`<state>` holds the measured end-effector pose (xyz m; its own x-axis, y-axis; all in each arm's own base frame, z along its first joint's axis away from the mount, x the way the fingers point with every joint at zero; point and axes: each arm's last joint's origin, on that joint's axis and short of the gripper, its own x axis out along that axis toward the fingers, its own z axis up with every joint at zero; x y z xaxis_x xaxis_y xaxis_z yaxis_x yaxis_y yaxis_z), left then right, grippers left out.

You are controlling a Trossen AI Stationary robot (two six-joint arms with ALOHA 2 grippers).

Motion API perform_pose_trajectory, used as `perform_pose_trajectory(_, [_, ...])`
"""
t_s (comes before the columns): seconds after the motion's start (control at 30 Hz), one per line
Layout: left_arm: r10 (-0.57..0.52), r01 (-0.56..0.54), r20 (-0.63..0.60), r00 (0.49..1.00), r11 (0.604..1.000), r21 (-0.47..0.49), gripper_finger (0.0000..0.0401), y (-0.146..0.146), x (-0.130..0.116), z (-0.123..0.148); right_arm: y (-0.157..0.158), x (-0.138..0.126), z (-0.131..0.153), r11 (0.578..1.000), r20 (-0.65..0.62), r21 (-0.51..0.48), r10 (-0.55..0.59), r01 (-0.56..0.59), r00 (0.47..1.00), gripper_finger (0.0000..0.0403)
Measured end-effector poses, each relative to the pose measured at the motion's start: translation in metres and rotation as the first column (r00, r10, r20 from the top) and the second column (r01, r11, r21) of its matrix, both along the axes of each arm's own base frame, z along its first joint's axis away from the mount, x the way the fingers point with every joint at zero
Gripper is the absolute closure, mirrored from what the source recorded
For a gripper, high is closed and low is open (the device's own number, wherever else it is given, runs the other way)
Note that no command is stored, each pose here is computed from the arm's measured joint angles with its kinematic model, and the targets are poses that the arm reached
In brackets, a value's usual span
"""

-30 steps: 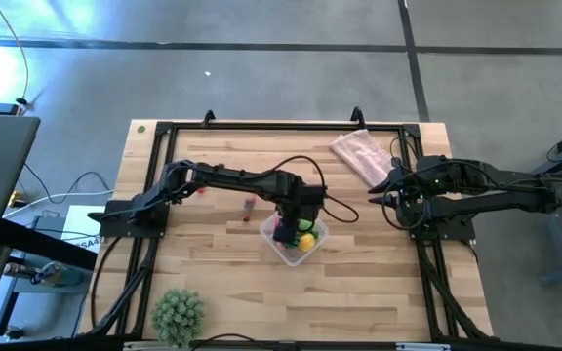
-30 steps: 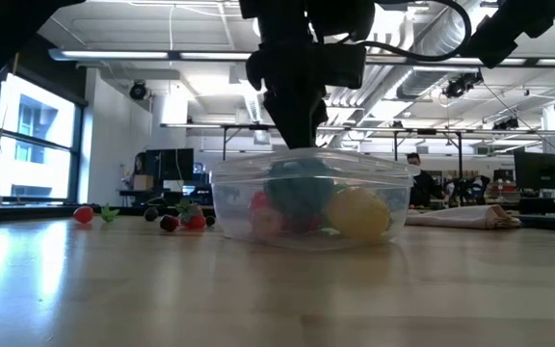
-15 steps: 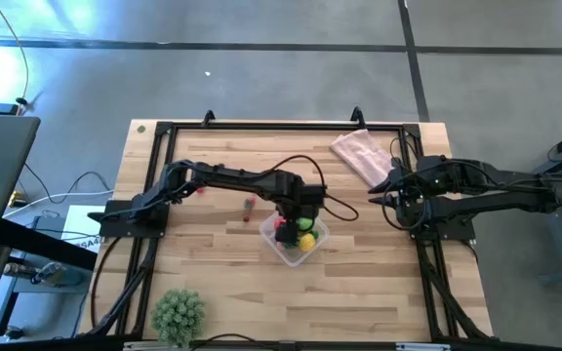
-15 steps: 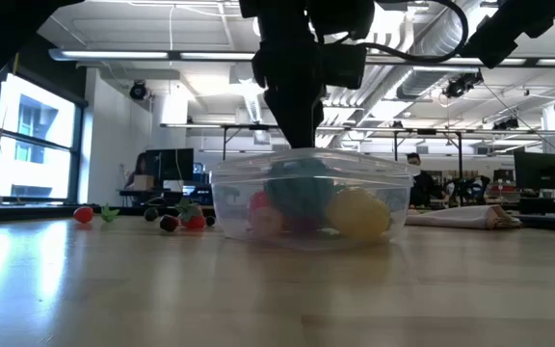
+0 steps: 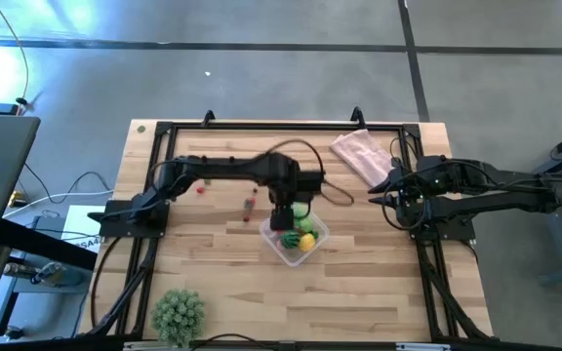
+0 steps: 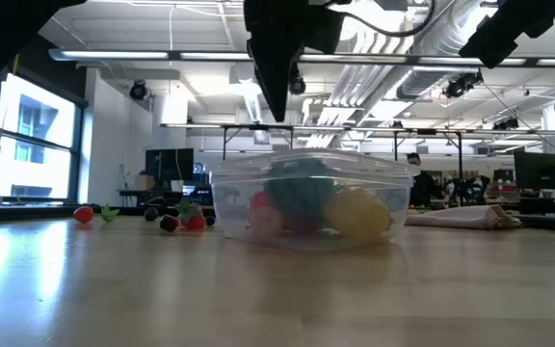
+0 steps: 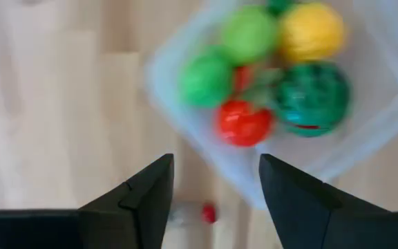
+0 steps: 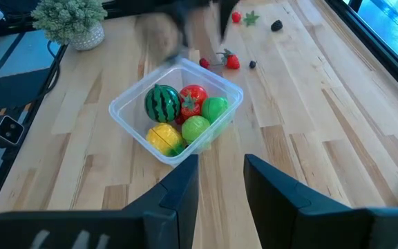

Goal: Pick and placing Produce into tupperware
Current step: Put the blackberry into the transparent container

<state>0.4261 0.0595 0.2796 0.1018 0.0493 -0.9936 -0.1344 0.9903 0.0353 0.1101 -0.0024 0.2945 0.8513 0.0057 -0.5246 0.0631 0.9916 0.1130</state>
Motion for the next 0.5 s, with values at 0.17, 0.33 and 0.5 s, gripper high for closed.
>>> perform_pose_trajectory(0.17, [0.164, -0.164, 0.000, 0.986, 0.985, 0.058, 0.0222, 0.031, -0.014, 0.027, 0.000, 0.000, 0.000, 1.000, 0.000, 0.000, 0.000, 0.000, 1.000, 0.0297])
perform_pose_trajectory(0.33, [0.342, -0.345, 0.052, 0.938, 0.938, 0.042, 0.0237, 0.068, -0.028, 0.042, 0.000, 0.000, 0.000, 1.000, 0.000, 0.000, 0.000, 0.000, 1.000, 0.0297])
perform_pose_trajectory(0.5, [0.518, -0.521, 0.076, 0.852, 0.853, 0.026, 0.0246, 0.108, -0.047, 0.048, 0.000, 0.000, 0.000, 1.000, 0.000, 0.001, -0.001, 0.001, 1.000, 0.0297])
